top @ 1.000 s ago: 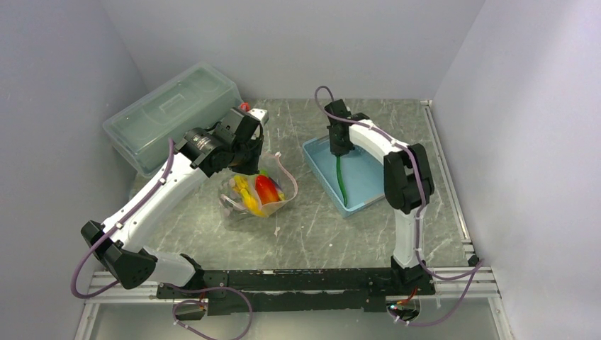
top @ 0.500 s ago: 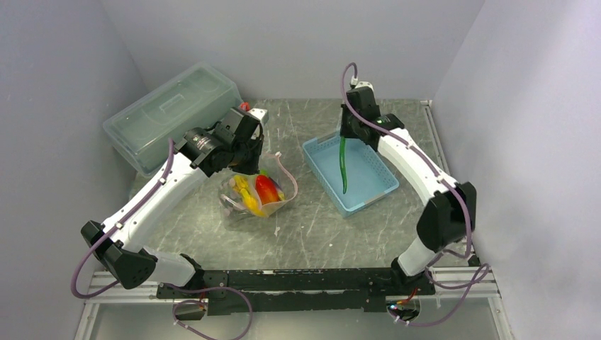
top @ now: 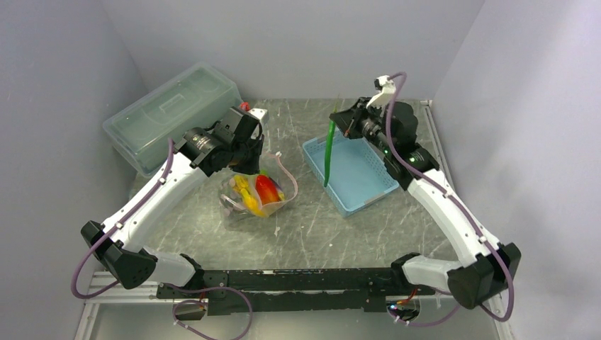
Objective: Place the food in the zip-top bag and seal the zipper
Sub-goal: Pick up the fake vegetable from the bin, then place the fake vegetable in the zipper food storage bag.
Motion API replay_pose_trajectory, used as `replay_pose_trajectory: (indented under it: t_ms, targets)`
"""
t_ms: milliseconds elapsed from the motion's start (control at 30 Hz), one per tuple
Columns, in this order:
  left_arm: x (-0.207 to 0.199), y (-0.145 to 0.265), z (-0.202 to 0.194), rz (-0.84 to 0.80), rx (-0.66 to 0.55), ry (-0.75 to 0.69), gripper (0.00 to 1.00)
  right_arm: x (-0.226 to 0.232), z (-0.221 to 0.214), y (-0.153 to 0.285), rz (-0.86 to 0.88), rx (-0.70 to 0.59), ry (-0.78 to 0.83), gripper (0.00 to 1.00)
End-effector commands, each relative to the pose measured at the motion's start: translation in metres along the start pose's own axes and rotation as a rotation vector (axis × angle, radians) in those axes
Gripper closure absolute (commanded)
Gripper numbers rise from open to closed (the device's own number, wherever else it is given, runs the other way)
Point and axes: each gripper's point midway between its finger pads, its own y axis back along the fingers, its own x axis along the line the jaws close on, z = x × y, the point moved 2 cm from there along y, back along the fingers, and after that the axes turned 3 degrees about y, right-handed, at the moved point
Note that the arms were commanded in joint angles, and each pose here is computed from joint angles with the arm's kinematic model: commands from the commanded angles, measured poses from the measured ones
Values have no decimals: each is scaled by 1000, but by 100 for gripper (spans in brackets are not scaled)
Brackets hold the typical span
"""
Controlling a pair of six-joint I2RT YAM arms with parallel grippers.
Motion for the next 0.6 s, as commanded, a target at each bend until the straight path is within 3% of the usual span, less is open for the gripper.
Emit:
replay_pose_trajectory:
  t_ms: [0, 267, 567]
  targets:
    - [-6, 2, 11, -29, -37, 22, 100, 54, 52, 31, 270, -237, -29, 100]
    - [-8, 4, 14, -39, -45, 35, 100, 84, 71, 59, 443, -349, -107, 100]
    - [-9, 5, 16, -40, -51, 50, 100, 100, 71, 66, 484, -420, -215, 100]
